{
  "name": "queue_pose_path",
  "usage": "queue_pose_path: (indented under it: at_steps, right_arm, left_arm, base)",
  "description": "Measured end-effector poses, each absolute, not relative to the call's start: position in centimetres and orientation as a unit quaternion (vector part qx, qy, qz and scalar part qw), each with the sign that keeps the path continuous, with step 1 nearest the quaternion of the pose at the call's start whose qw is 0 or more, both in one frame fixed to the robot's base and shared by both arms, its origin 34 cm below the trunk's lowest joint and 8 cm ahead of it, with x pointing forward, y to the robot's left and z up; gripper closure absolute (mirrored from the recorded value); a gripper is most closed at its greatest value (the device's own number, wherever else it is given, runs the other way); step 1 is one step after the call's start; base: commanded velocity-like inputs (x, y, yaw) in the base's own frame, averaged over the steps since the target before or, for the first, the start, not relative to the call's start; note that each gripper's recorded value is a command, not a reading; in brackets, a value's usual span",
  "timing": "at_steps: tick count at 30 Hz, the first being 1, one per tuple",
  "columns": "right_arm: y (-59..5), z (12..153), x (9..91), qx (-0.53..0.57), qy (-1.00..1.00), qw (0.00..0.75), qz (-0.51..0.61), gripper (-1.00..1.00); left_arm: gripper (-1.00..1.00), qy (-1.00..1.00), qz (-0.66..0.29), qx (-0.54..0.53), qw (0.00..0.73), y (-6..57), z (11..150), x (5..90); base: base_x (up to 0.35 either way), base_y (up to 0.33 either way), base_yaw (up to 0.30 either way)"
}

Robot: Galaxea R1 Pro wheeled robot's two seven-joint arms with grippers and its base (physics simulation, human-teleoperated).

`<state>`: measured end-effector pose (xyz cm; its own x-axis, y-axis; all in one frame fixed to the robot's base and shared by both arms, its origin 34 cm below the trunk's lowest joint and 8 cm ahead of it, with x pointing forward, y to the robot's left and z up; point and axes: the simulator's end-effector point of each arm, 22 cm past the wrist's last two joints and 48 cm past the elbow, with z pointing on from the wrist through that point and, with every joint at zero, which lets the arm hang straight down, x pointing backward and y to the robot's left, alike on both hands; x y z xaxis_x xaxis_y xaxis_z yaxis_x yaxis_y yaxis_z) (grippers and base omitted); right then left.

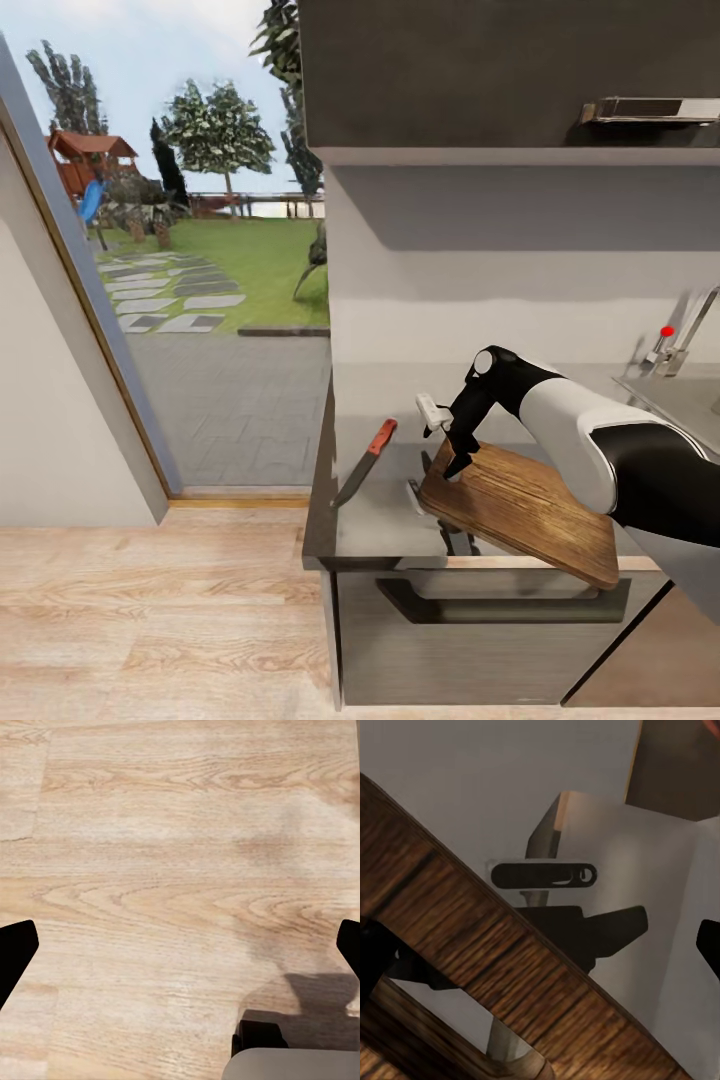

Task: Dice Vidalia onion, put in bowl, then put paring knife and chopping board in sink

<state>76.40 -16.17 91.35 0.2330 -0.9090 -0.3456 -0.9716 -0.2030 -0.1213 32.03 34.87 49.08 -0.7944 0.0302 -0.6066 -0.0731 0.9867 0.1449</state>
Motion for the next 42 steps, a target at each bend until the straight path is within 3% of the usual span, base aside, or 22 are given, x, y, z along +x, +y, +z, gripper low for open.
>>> queue_pose_path:
  at_steps: [31,32,42]
  right_arm:
    - [-15.9,90.8,77.4,-0.766,0.614,0.169,0.095,-1.0]
    - [-15.9,90.8,77.4,-0.766,0.613,0.169,0.095,1.0]
    - [-15.7,90.8,77.4,-0.765,0.613,0.173,0.096,1.0]
  left_arm:
    - [-1.0,0.946,0.081,-0.011,0.313,34.9,48.8,31.5]
    - [-1.0,0.946,0.081,-0.011,0.313,34.9,48.8,31.5]
    - [-1.0,0.946,0.081,-0.011,0.313,34.9,48.8,31.5]
  base:
    - [0.0,0.0,0.0]
    - [0.0,0.0,0.0]
    - [0.0,0.0,0.0]
